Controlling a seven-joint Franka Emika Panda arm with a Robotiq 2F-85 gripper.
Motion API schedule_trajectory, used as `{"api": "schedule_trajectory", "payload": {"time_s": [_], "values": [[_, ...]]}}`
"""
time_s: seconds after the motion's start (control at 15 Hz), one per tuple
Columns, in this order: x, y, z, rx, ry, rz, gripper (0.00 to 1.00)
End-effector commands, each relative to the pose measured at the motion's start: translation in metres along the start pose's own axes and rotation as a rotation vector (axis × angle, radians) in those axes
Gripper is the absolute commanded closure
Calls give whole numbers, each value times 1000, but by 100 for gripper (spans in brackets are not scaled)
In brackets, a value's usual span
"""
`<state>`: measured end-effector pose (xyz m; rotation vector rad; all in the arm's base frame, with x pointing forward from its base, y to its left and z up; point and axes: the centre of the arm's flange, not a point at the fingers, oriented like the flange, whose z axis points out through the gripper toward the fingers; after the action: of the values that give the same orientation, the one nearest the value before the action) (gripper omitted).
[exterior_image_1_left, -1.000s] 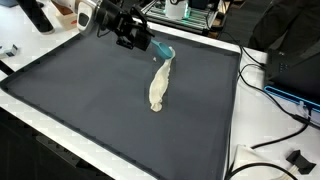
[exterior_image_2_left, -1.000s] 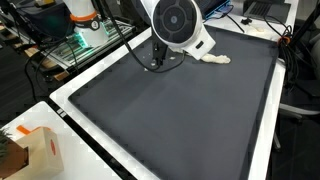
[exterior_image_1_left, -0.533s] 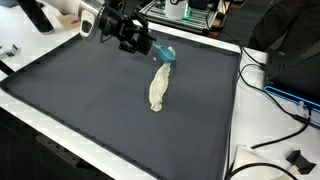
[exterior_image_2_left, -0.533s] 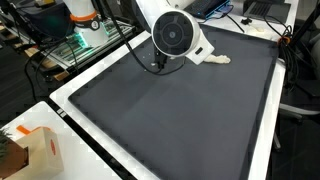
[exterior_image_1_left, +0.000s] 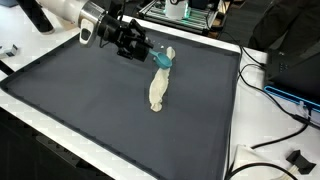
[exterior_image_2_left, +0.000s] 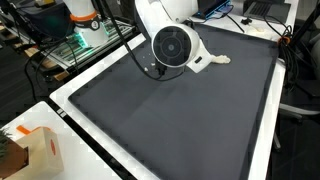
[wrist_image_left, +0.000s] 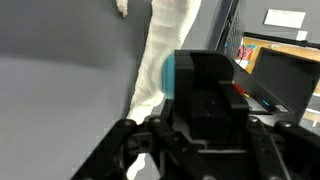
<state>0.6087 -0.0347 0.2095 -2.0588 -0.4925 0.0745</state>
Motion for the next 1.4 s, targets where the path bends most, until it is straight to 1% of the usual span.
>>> {"api": "schedule_trajectory", "payload": {"time_s": [0.0, 0.27, 0.53, 0.67, 0.8, 0.87, 1.0, 1.2, 1.33], "values": [[3, 17, 4, -65, 35, 32, 75], [6, 28, 11, -116, 8, 105, 75], [12, 31, 19, -121, -35, 177, 75], [16, 34, 22, -110, -54, 230, 75], [19, 38, 24, -123, -62, 270, 75], [20, 39, 25, -143, -69, 275, 75], [22, 42, 28, -180, -104, 224, 75], [27, 41, 30, -205, -128, 183, 75], [29, 37, 30, -200, -134, 168, 75]]}}
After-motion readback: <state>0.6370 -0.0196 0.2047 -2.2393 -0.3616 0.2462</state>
